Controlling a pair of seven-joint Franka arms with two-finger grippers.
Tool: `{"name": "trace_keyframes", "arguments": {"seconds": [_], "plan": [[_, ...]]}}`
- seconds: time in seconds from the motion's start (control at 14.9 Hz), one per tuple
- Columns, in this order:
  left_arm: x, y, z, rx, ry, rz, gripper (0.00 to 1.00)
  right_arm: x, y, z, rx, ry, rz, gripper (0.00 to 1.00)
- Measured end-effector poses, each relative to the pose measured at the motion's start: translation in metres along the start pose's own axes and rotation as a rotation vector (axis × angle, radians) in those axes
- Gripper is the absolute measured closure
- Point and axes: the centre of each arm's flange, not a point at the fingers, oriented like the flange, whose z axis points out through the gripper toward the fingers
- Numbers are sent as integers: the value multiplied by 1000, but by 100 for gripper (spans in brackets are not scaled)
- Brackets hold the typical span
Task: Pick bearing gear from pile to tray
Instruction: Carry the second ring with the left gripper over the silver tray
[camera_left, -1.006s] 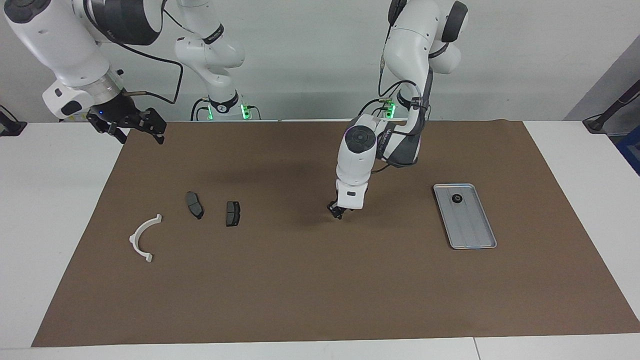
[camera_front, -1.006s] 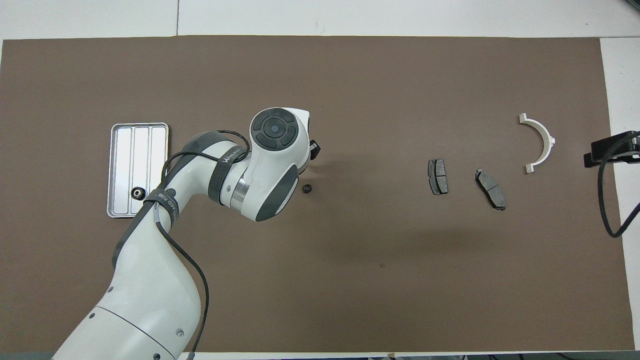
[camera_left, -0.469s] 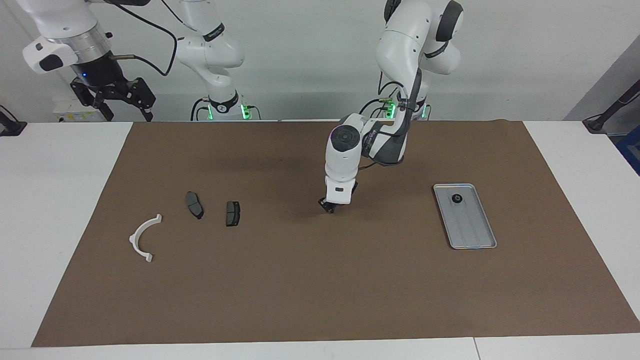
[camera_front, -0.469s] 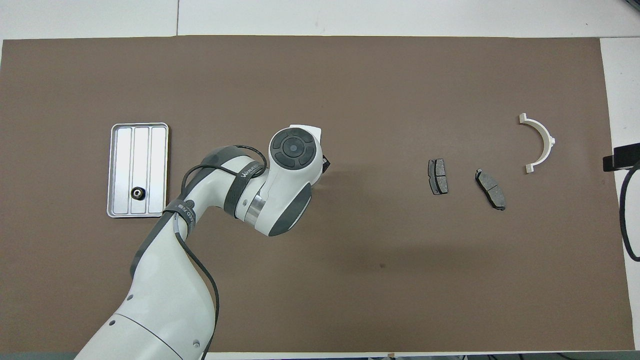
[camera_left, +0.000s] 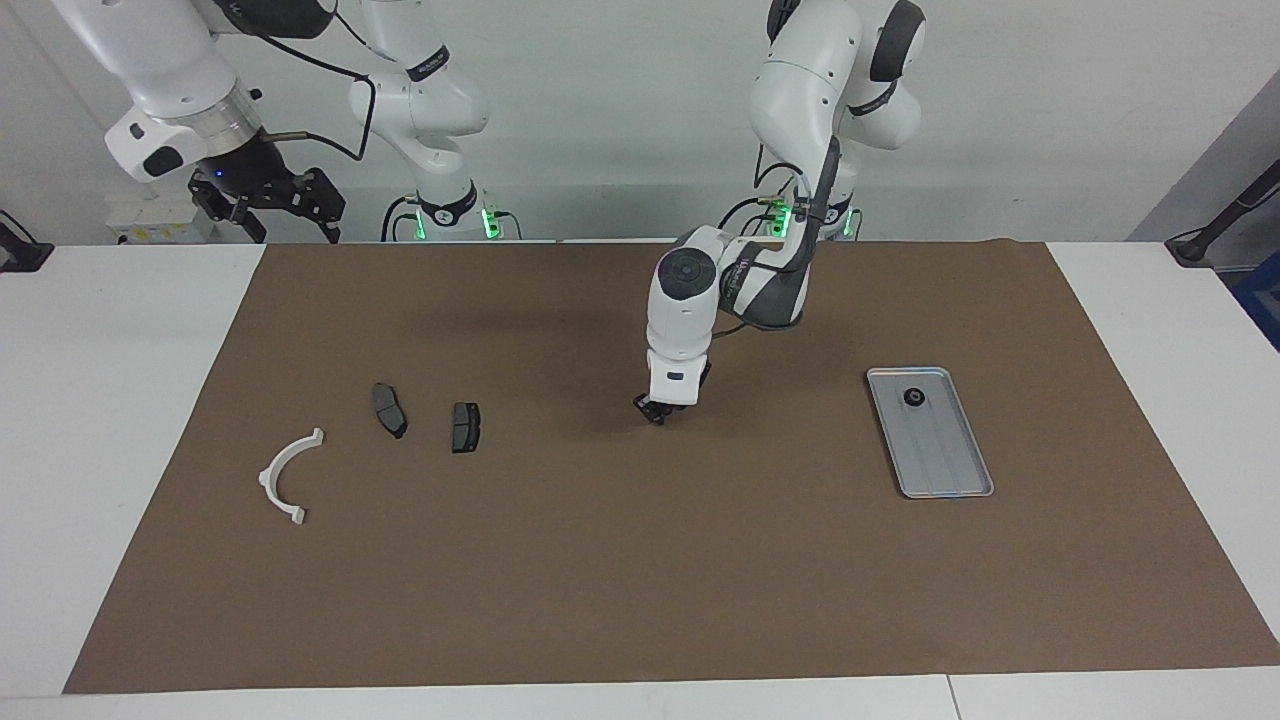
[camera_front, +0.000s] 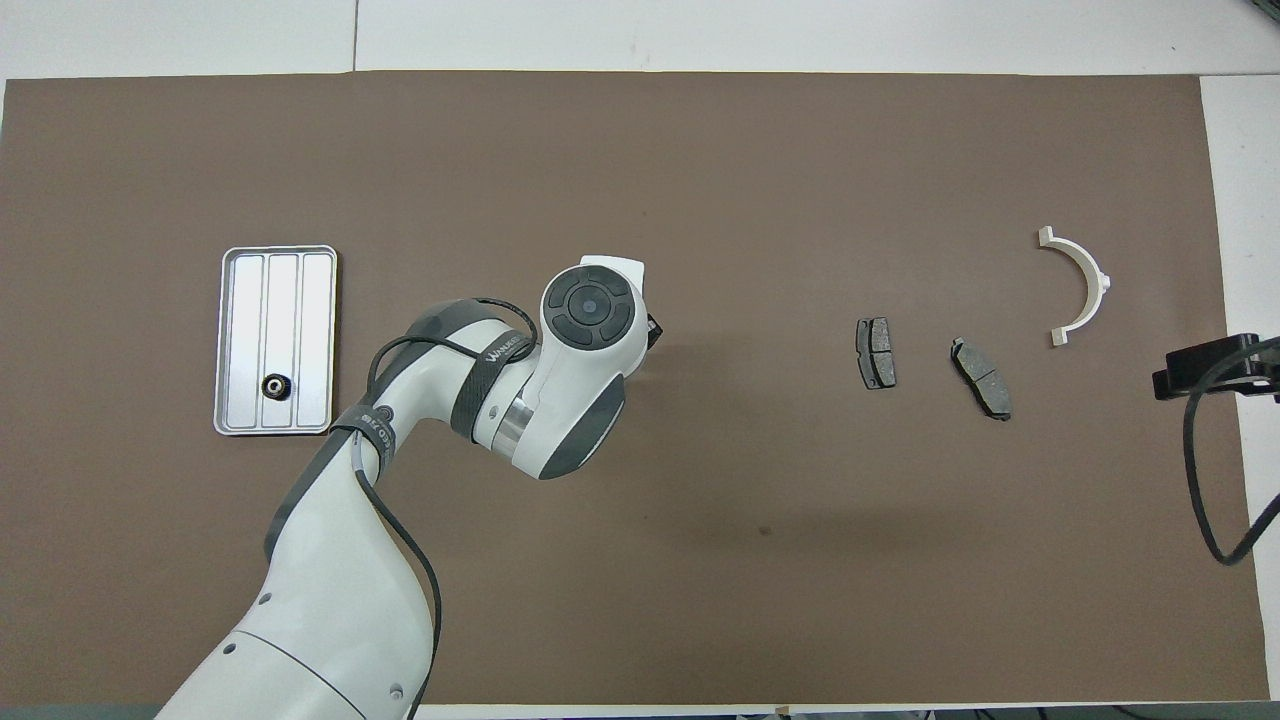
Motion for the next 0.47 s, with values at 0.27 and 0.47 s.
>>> {"name": "trace_keyframes", "arguments": {"seconds": [0.27,0.47], "plan": [[-6,-2,-2,-10,5,5,75,-5,3,-4,1,10,6,0],[-5,-4,-3,6,1,-1,77,-5,3,-1,1,5,6,0]]}}
